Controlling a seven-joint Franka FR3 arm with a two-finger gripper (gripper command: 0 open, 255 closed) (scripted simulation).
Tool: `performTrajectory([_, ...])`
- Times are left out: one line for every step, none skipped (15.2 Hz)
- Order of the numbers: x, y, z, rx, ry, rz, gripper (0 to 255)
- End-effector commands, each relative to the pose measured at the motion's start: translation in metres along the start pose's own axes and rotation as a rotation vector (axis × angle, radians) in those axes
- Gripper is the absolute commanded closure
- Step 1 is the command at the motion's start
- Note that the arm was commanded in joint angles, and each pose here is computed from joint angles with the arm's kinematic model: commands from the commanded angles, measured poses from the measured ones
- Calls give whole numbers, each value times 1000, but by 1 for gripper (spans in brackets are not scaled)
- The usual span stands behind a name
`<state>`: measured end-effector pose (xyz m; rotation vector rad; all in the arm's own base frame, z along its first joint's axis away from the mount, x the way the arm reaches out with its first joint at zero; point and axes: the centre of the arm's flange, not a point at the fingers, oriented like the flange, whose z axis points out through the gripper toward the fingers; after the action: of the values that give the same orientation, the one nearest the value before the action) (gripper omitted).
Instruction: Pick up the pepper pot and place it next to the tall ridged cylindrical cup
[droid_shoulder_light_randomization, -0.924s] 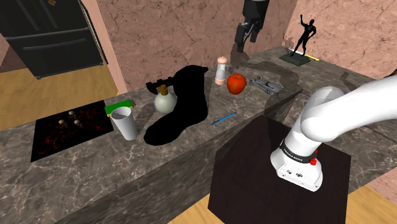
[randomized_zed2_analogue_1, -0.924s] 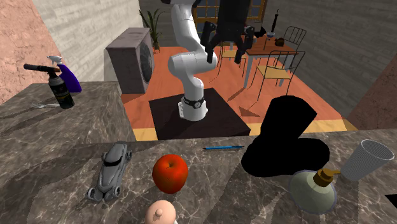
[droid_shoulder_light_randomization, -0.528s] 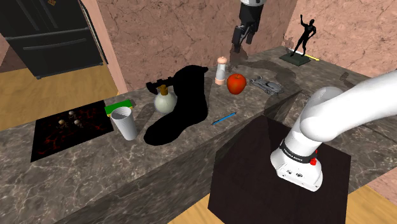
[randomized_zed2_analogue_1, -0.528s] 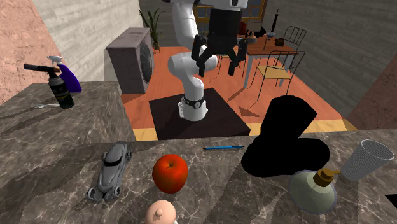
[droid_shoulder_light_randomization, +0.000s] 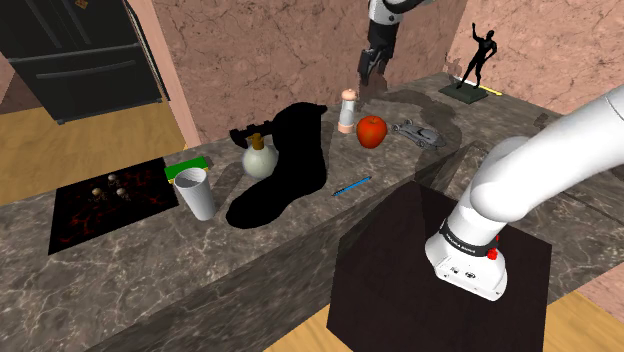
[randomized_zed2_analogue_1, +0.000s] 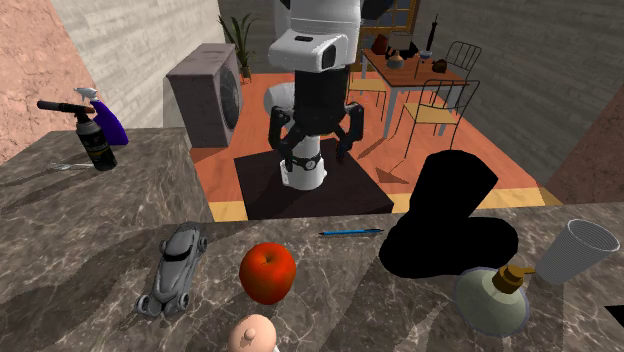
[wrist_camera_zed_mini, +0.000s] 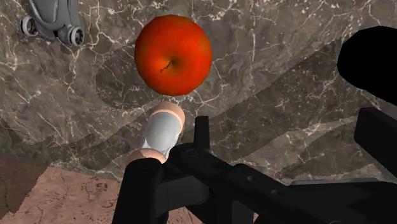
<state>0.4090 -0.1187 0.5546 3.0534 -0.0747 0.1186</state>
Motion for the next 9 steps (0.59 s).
performTrajectory([17,19,14,9,2,-1,0])
performTrajectory([25,27,22,14,2,-1,0])
performTrajectory([32,36,29,19,2,-1,0])
performTrajectory([40,45,37,24,2,-2,0])
performTrajectory([47,54,44,29,3,-2,0])
performTrajectory([55,62,52,34,3,-2,0])
performTrajectory([62,71,59,40,3,-2,0])
performTrajectory([69,79,67,45,3,-3,0])
performTrajectory([77,88,75,50,4,-3,0])
